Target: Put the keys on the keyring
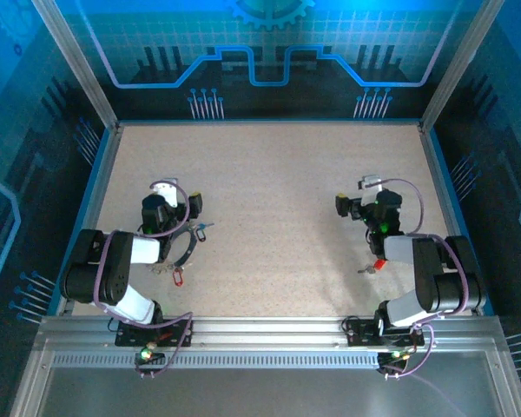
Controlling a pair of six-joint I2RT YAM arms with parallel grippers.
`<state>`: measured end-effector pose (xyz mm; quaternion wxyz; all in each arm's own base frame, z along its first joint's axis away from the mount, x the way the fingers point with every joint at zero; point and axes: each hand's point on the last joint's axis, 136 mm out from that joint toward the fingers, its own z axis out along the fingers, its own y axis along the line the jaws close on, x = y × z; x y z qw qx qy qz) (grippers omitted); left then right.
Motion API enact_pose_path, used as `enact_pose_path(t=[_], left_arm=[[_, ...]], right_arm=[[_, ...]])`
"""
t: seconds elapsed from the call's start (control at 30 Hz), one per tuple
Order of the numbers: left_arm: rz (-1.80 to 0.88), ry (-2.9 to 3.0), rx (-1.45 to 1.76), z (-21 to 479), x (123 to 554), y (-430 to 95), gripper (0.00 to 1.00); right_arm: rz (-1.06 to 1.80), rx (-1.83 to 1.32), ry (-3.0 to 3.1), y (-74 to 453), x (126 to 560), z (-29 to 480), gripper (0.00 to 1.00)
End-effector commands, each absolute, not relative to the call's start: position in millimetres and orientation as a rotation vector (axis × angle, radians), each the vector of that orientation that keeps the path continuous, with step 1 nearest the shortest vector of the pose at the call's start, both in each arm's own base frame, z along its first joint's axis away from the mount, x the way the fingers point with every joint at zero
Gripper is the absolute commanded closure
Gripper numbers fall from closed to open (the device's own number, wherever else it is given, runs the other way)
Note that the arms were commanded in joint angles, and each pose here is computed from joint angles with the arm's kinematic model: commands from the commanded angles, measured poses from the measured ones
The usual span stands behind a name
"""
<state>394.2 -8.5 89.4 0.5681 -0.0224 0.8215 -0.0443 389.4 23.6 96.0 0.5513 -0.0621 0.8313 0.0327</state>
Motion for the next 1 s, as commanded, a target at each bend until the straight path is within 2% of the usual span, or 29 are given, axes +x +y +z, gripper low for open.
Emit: enact_pose_path(t=[0.0,0.23,0.4,0.5,0.63,0.77,0.97], left_arm=[[-0.086,1.841,-0.015,120,383,-13,0.01],[-0.163,1.855,-0.165,193,352,-12,0.01],[-0.251,2.089,-0.658,180,308,8,0.01],[-0.431,2.241,-0.725,158,287,-14,0.01],[-0.724,2.342,-0.849,116,277,-49,0.01],[-0.726,2.498,-0.782,87,287,-58,0.01],[-0.807,2.578,-0.753,76,308,-70,0.01]], right_arm=[[0.131,-0.158,1.936,25,378,128,0.00],[0.292,-0.276,1.880,57,337,212,0.00],[0.221,-0.205,1.902,45,314,256,0.00],[0.244,-0.163,1.873,45,300,281,0.00],[0.310,0.202,1.935,22,286,273,0.00],[0.456,0.109,2.069,49,280,260,0.00],[0.451,0.124,2.188,52,273,242,0.00]])
